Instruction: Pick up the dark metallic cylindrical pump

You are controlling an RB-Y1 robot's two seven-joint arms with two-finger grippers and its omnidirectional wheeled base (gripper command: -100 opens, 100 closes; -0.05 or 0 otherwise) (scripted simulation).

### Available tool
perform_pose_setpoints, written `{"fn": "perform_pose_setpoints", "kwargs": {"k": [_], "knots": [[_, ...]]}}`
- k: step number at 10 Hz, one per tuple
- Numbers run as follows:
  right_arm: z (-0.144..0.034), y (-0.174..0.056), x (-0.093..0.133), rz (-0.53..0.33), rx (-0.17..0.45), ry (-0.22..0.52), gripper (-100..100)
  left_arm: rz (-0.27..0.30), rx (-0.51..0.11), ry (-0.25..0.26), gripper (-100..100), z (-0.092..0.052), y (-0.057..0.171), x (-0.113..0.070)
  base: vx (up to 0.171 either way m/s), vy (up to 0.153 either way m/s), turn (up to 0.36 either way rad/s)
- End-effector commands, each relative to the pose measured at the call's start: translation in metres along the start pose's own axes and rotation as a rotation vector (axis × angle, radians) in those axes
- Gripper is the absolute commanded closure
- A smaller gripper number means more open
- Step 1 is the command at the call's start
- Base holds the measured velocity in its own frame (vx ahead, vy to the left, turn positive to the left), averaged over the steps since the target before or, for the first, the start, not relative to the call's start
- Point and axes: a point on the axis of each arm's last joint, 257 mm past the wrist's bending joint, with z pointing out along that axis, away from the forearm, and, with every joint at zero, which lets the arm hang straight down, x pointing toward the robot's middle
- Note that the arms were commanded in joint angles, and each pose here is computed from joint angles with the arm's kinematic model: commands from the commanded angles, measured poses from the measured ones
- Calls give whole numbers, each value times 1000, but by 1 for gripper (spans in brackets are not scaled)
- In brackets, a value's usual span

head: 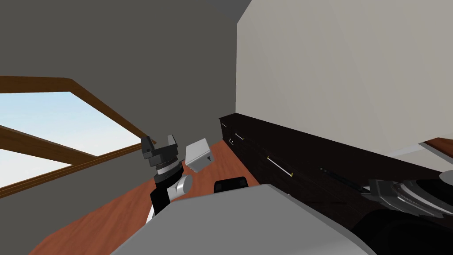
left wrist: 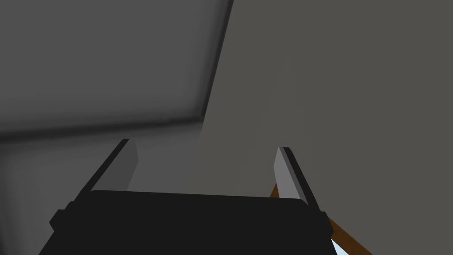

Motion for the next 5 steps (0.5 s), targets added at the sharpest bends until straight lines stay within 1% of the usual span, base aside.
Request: {"fn": "perform_pose_setpoints", "kwargs": {"k": [1, 2, 3, 4, 5], "knots": [[-2, -1, -6, 14, 0, 0, 100, 0, 0, 0, 0, 0, 0, 0, -75, -11, 40], [-2, -2, -17, 13, -3, 1, 100, 0, 0, 0, 0, 0, 0, 0, -92, -16, 43], [-2, -2, -17, 23, -3, 1, 100, 0, 0, 0, 0, 0, 0, 0, -80, -9, 43], [-2, -3, -28, 22, -6, 2, 100, 0, 0, 0, 0, 0, 0, 0, -97, 8, 42], [-2, -3, -28, 33, -6, 2, 100, 0, 0, 0, 0, 0, 0, 0, -88, 11, 40]]}}
